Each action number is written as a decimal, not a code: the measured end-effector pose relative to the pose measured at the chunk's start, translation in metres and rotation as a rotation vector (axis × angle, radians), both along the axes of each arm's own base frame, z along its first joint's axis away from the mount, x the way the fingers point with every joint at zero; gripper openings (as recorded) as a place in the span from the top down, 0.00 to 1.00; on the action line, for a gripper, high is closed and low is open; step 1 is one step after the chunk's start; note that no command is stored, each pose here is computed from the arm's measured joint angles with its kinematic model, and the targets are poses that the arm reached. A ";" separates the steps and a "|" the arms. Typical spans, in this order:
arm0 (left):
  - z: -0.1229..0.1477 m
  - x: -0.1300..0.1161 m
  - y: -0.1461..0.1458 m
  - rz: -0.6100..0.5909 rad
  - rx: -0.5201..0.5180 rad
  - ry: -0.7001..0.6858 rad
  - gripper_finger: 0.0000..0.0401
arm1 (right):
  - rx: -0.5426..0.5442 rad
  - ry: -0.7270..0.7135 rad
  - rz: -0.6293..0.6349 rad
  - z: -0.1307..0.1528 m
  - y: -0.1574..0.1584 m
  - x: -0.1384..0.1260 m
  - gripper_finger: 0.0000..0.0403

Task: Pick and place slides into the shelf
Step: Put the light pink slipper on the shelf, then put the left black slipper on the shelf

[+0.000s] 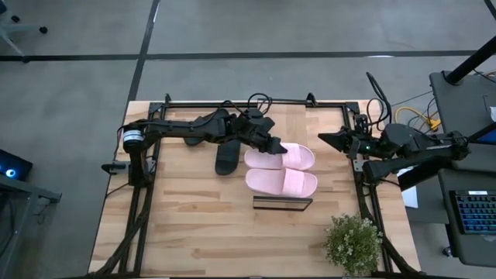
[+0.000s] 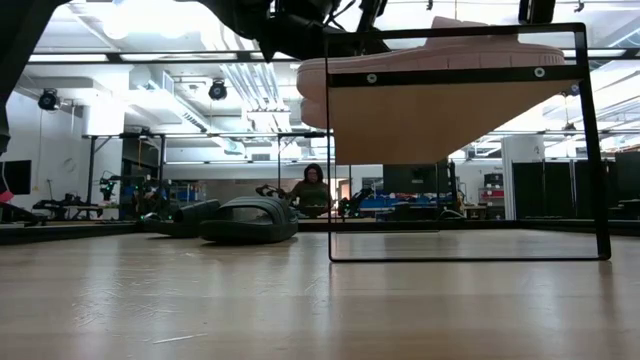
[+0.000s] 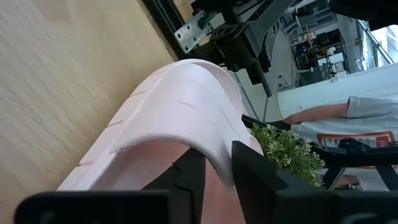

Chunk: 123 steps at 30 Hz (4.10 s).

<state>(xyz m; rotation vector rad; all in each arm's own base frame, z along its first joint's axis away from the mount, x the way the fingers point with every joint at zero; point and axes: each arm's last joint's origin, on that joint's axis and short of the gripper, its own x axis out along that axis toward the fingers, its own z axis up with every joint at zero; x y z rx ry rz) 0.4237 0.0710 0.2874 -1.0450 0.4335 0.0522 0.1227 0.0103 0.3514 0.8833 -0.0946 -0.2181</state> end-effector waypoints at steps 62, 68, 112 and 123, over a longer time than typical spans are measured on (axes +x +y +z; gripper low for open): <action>0.035 -0.183 -0.023 0.539 0.128 -0.067 0.71 | 0.033 0.066 0.183 -0.007 0.006 0.004 0.98; 0.035 -0.198 -0.025 0.581 0.139 -0.094 0.71 | 0.053 0.066 0.172 -0.007 0.006 0.004 0.98; -0.042 -0.277 -0.032 0.883 -0.031 -0.058 0.71 | 0.049 0.059 0.103 -0.007 0.004 0.004 0.98; -0.063 -0.280 -0.031 0.966 -0.075 0.008 0.71 | 0.068 0.005 0.120 -0.002 0.004 0.004 0.98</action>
